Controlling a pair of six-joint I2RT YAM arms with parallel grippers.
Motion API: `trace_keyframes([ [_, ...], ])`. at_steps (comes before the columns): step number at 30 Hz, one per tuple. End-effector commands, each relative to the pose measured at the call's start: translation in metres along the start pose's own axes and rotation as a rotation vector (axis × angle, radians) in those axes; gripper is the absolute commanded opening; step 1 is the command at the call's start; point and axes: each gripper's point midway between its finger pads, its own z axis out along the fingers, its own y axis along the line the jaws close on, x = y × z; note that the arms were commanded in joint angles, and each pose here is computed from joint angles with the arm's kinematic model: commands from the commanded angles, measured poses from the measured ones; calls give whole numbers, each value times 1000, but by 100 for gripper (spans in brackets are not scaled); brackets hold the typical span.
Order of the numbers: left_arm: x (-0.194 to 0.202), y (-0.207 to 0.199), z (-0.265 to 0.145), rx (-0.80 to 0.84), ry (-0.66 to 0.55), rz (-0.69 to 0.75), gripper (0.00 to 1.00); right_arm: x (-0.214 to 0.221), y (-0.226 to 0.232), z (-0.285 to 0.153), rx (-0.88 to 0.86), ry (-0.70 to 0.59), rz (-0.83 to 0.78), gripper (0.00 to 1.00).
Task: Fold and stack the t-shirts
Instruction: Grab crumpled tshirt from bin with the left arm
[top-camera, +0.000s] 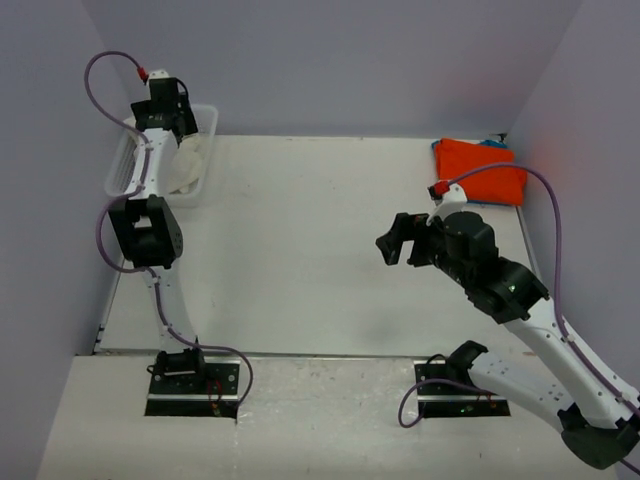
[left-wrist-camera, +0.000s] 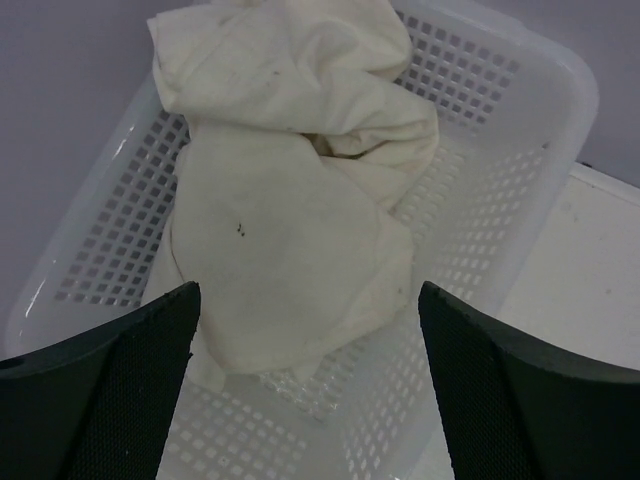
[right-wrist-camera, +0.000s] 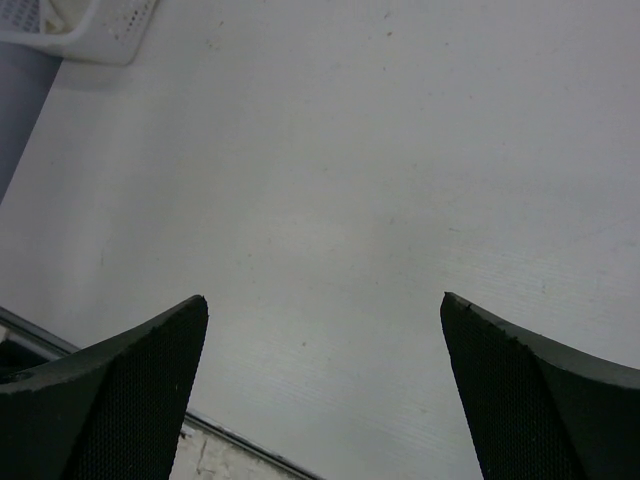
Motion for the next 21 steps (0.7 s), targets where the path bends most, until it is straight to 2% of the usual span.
trace_keyframes([
  [1,0,21,23,-31,14,9,90,2,8,-10,-27,43,10,99],
  [7,32,19,65,-37,55,52,90,16,5,-14,-27,94,7,99],
  [11,44,9,81,18,65,49,90,26,6,-14,-38,129,16,99],
  [14,46,-5,91,79,49,50,92,29,8,-15,-50,138,23,99],
  [19,71,-16,111,130,87,91,92,21,11,-21,-67,105,40,99],
  [21,82,-16,121,144,105,75,85,14,16,-27,-85,100,39,99],
])
